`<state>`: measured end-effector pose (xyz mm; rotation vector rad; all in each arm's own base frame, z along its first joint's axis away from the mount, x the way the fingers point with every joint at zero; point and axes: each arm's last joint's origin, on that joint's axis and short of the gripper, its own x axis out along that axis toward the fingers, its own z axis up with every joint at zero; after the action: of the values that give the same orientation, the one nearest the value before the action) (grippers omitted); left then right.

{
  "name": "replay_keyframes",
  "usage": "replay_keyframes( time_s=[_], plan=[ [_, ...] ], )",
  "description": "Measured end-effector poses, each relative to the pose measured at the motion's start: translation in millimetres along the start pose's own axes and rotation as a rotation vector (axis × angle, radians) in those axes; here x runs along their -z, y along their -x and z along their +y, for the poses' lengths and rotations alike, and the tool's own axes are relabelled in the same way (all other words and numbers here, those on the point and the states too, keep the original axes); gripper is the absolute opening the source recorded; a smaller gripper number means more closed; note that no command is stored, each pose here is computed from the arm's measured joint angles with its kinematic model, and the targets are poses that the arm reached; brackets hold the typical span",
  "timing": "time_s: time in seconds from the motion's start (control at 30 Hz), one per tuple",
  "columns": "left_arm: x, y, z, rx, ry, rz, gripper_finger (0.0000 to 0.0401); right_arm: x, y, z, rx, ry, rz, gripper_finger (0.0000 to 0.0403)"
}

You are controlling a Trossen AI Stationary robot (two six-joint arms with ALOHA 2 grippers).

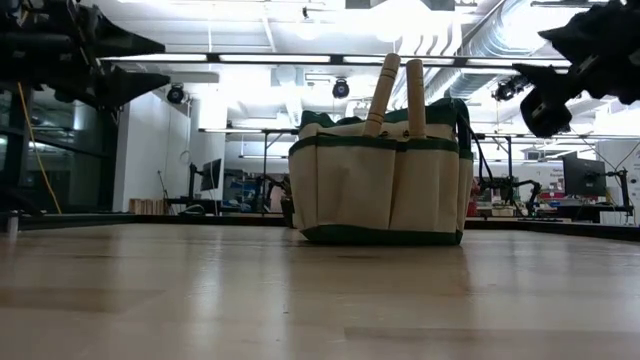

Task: Pick & Place Garden tools in Gardening bag
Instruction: Return to Home Position

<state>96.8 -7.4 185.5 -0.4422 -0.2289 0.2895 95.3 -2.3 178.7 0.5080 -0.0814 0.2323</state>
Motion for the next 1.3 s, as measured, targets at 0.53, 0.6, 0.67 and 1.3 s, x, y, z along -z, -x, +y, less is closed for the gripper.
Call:
replay_keyframes(
  time_s=[0.53,0.6,0.67,1.3],
  plan=[
    [11,4,7,-0.054,0.027,0.096,0.0234,1,3,-14,0.23,0.087,-0.027,0.0174],
    [11,4,7,-0.054,0.027,0.096,0.0234,1,3,-16,0.273,0.088,-0.044,0.0174],
    [11,4,7,-0.054,0.027,0.096,0.0234,1,4,-17,0.312,0.089,-0.06,0.0174],
    [11,4,7,-0.051,0.024,0.098,0.0234,0,4,-18,0.355,0.092,-0.086,0.0174]
  ],
)
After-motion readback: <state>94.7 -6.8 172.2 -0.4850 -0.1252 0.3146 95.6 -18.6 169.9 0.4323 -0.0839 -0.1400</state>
